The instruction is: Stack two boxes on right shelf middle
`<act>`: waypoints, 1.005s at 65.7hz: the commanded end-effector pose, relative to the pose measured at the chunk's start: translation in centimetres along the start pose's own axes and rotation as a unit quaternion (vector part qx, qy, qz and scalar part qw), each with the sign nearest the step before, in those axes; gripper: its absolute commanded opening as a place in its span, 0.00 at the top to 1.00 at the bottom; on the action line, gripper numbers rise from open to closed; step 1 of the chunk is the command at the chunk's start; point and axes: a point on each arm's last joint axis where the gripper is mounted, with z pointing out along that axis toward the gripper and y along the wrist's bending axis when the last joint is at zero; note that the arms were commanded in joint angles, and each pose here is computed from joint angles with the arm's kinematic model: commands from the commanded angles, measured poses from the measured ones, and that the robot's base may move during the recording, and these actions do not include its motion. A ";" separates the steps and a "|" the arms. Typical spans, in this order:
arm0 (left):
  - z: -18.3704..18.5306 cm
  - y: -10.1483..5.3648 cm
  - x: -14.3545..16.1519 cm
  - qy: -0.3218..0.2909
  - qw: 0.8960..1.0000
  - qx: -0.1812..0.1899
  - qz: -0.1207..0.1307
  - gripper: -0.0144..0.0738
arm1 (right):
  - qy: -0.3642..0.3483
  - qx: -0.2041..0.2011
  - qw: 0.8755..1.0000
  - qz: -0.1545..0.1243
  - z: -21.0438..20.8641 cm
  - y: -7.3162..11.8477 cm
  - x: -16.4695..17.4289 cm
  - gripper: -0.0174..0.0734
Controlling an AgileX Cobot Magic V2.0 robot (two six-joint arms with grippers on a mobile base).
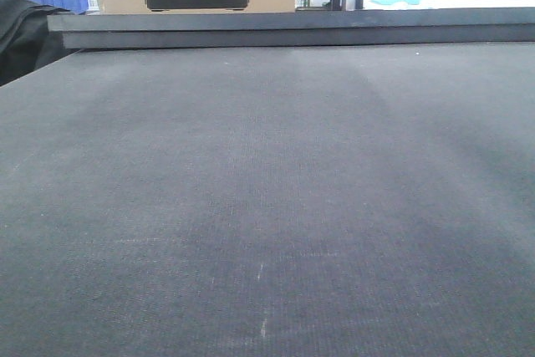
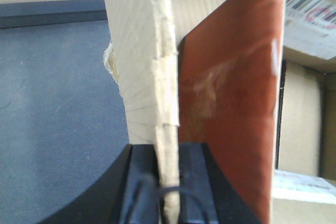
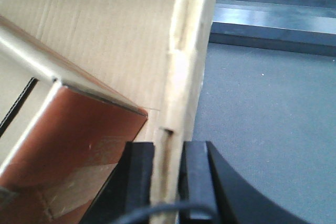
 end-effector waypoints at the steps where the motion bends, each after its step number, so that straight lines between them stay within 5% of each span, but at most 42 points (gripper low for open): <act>1: -1.5 0.2 -0.7 -0.034 0.999 -0.006 0.006 0.96 | -0.033 0.027 0.999 -0.022 -0.7 -0.5 -0.7 0.98; 66: -1.5 0.2 -0.7 -0.035 0.999 -0.006 0.006 0.96 | -0.037 0.028 0.999 -0.022 -0.7 -0.5 -0.8 0.98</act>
